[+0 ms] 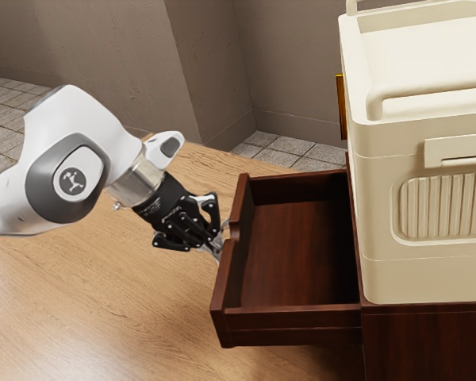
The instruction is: Pull the drawer handle with one arm to open the drawer
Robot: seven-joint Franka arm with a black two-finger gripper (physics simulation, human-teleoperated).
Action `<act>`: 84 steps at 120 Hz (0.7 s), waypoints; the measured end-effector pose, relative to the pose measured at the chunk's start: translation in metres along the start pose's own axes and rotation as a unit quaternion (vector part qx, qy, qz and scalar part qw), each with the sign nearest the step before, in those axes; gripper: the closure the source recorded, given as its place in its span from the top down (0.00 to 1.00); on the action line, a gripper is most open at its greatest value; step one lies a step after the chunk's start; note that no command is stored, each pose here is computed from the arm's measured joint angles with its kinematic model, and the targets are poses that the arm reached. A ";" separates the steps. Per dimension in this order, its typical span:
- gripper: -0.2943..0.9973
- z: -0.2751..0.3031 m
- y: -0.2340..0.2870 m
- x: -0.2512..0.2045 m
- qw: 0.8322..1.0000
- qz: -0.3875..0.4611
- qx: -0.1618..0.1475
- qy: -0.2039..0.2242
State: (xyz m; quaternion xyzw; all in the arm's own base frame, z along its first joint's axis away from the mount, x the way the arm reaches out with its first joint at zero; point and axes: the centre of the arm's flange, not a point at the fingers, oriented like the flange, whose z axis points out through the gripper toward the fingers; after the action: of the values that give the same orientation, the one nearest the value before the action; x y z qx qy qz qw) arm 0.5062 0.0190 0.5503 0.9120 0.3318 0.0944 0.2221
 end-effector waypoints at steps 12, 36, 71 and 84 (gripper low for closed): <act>0.16 0.000 -0.001 0.000 1.000 -0.001 0.000 0.000; 0.16 -0.001 -0.002 0.000 1.000 -0.002 0.000 0.001; 0.20 0.000 -0.008 0.003 1.000 -0.008 0.002 0.001; 0.24 -0.002 -0.009 0.003 1.000 -0.008 -0.002 0.000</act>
State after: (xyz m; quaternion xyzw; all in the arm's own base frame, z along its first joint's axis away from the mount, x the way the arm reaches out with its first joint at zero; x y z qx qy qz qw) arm 0.5035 0.0276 0.5479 0.9088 0.3391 0.0937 0.2244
